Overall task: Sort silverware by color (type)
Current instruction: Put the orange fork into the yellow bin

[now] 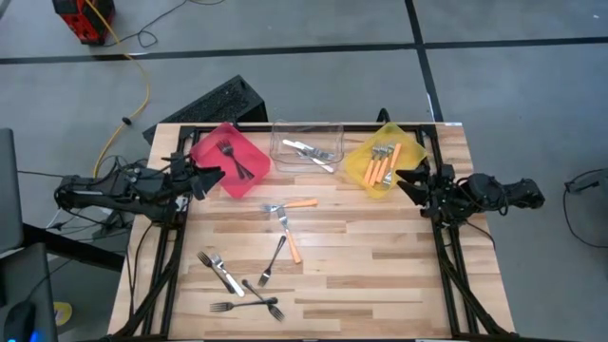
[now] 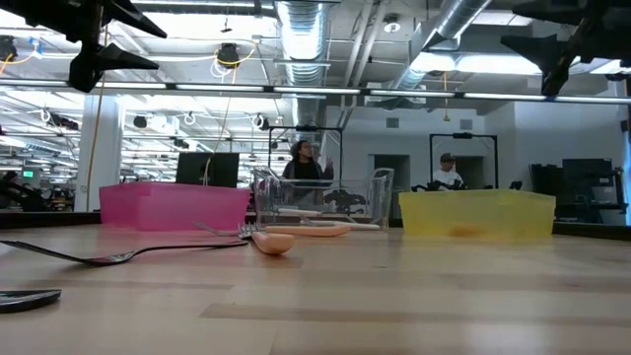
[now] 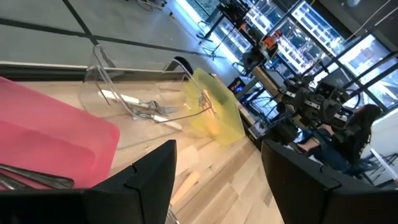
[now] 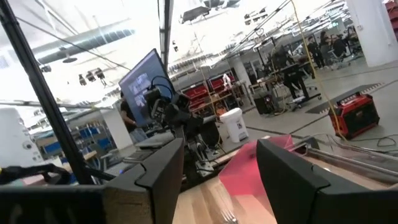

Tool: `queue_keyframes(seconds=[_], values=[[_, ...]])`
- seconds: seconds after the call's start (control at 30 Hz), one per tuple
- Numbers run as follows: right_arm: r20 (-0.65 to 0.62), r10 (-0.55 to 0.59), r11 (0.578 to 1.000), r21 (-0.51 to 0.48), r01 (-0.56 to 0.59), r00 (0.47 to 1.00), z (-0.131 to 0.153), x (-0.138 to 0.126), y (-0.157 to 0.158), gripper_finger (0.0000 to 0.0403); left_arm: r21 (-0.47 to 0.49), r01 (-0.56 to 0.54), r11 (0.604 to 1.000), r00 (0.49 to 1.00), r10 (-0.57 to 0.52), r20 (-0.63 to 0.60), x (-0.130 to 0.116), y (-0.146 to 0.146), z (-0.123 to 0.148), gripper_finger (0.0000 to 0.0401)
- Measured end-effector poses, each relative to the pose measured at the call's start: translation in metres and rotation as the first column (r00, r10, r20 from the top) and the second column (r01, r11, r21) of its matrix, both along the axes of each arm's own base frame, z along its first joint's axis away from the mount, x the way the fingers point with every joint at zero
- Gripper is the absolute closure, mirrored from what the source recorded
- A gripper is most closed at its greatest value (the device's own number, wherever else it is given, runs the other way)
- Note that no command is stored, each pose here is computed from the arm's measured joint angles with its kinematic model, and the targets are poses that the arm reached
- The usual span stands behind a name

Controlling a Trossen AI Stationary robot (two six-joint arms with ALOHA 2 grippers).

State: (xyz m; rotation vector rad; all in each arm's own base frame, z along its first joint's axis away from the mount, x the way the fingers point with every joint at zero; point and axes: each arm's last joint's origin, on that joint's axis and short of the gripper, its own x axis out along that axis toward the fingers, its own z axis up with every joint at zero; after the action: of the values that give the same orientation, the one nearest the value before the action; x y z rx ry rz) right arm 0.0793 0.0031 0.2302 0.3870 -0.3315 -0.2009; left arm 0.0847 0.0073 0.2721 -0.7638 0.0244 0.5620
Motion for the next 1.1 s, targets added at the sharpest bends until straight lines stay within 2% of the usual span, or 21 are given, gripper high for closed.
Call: queue_keyframes(seconds=[0.23,0.4,0.5,0.6,0.77,0.93,1.1], values=[[0.002,0.005,1.000,0.016,-0.005,1.000,0.000,0.000,0.000,0.0177,0.002,0.006,1.000,1.000,-0.006,-0.005,0.000,0.000,0.000,0.0181],[0.031,0.027,0.983,0.178,-0.032,0.999,0.000,0.003,0.000,0.0177,0.003,0.006,1.000,1.000,-0.006,-0.021,0.000,0.000,-0.002,0.0181],[0.029,0.078,0.981,0.175,-0.082,0.997,0.011,0.005,0.002,0.0177,-0.005,0.009,1.000,1.000,-0.009,-0.016,0.000,0.000,-0.002,0.0181],[-0.021,0.079,0.989,0.128,-0.075,0.997,0.024,0.012,0.005,0.0181,-0.020,0.029,0.999,1.000,-0.029,-0.012,0.000,-0.001,-0.002,0.0181],[-0.168,0.075,0.995,0.072,-0.063,0.983,0.045,0.038,0.011,0.0191,-0.036,0.054,0.998,0.998,-0.055,-0.009,0.000,-0.002,-0.002,0.0181],[-0.309,0.170,0.985,0.047,-0.164,0.936,0.062,0.077,0.026,0.0198,-0.043,0.089,0.995,0.996,-0.089,-0.011,0.001,-0.002,-0.002,0.0181],[-0.459,0.179,0.979,-0.006,-0.204,0.870,0.074,0.120,0.042,0.0199,-0.031,0.108,0.994,0.994,-0.109,-0.021,0.001,-0.003,-0.002,0.0181]])
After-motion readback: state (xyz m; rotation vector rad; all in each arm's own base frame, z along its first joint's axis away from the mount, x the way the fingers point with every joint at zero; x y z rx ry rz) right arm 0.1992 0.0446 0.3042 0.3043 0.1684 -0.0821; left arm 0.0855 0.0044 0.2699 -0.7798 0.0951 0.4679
